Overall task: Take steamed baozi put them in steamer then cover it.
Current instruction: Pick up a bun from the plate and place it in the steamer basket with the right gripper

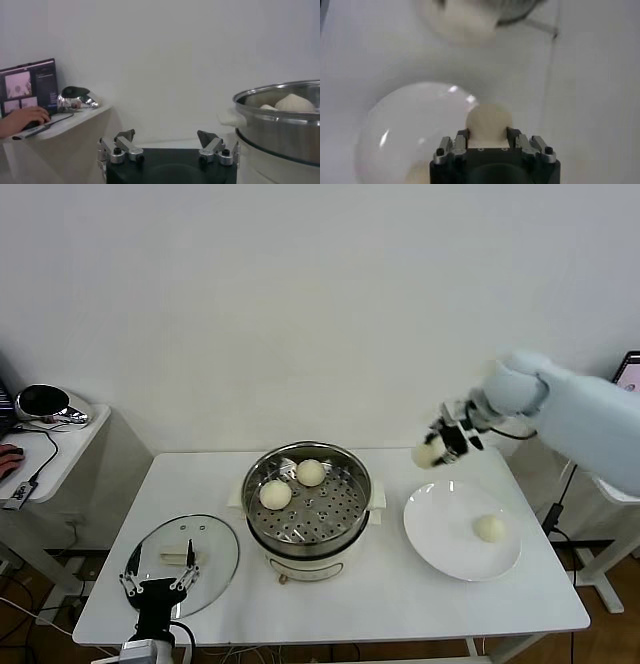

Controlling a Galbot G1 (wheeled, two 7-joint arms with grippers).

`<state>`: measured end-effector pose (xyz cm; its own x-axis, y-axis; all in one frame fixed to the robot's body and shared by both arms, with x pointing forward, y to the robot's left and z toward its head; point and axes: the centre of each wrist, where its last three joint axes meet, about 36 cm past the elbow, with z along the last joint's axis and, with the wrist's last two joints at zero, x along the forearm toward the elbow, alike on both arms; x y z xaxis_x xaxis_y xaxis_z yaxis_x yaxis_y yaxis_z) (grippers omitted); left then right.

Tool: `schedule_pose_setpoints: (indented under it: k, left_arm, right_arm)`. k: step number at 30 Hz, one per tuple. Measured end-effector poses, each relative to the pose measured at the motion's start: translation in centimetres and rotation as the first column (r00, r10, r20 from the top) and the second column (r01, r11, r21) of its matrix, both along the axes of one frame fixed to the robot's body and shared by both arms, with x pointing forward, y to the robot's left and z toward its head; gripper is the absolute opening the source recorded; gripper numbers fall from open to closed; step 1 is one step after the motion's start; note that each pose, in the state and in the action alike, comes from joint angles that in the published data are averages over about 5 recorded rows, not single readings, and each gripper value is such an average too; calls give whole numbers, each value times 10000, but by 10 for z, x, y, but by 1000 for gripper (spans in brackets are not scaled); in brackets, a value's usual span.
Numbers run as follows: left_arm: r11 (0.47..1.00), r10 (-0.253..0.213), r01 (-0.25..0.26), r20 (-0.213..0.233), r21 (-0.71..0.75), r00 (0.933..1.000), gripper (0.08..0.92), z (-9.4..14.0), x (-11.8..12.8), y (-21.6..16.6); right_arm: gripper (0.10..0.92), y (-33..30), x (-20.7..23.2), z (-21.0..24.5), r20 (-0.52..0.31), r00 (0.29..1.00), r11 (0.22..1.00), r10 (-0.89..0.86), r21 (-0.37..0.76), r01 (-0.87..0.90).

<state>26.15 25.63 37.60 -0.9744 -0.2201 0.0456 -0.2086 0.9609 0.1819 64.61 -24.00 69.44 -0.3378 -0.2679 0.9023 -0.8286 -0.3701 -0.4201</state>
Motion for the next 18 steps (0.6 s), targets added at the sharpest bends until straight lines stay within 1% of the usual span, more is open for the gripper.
schedule_pose_setpoints:
  k: [4, 9, 13, 18]
  left_arm:
    - [10000, 56, -56, 47, 5, 10000, 823, 1, 0, 1]
    - [9999, 149, -149, 125, 30, 9998, 823, 4, -1, 3]
    - [9998, 212, -213, 183, 32, 9996, 823, 6, -2, 4]
    - [9997, 259, -259, 280, -5, 9993, 823, 10, -3, 4]
  right_arm:
    - [492, 51, -7, 7, -37, 9897, 9897, 1431, -4, -1431]
    - [492, 103, -15, 2, -114, 9497, 9495, 3129, -219, -3131]
    - [492, 137, -21, -10, -168, 8979, 8961, 4399, -574, -4401]
    - [496, 171, -30, -29, -284, 8125, 8065, 5822, -1064, -5816]
